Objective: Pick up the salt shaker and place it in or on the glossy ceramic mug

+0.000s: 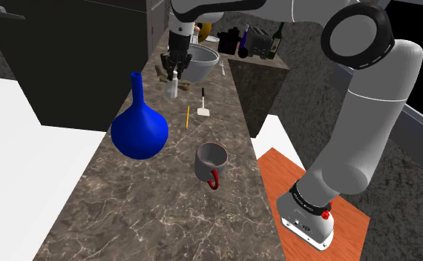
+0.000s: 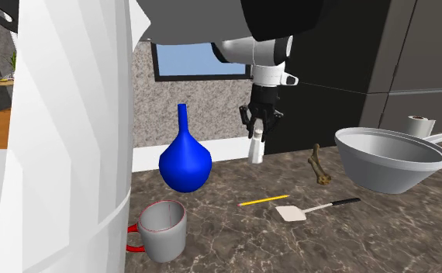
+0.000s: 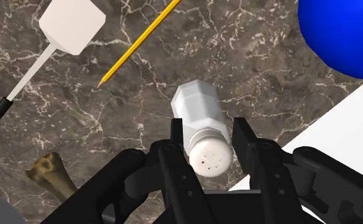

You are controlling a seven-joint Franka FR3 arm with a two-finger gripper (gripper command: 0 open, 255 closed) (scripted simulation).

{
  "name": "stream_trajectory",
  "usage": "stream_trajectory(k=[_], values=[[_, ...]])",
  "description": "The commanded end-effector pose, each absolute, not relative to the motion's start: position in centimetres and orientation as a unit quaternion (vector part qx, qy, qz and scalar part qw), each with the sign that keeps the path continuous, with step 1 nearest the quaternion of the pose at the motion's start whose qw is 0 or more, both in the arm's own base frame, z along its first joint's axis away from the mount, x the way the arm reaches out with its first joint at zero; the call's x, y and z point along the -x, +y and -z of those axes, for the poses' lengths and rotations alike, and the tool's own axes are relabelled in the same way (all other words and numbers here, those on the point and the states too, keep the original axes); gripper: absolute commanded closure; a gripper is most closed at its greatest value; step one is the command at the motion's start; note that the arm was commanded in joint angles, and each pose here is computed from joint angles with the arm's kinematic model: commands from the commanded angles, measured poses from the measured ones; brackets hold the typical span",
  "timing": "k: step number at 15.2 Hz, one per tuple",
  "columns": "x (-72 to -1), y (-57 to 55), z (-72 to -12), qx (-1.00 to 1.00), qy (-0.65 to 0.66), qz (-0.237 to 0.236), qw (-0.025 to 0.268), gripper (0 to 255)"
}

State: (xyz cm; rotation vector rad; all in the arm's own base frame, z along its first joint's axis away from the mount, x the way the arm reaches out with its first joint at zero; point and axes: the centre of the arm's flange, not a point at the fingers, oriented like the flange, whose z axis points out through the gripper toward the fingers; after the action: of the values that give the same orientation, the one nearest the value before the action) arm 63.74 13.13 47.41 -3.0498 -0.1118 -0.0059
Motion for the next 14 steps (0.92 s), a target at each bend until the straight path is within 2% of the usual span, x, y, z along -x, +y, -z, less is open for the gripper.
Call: stream_trajectory(k=[1,11,14], values=[[-63.6,13.1,-48.5,0.998,-0.037,0.002,0.045,255],[-63.6,13.1,-53.6,0.998,-0.037,0.002,0.045,255],[-59.8,14.1,-54.0,0.998,-0.037,0.002,0.045,255]])
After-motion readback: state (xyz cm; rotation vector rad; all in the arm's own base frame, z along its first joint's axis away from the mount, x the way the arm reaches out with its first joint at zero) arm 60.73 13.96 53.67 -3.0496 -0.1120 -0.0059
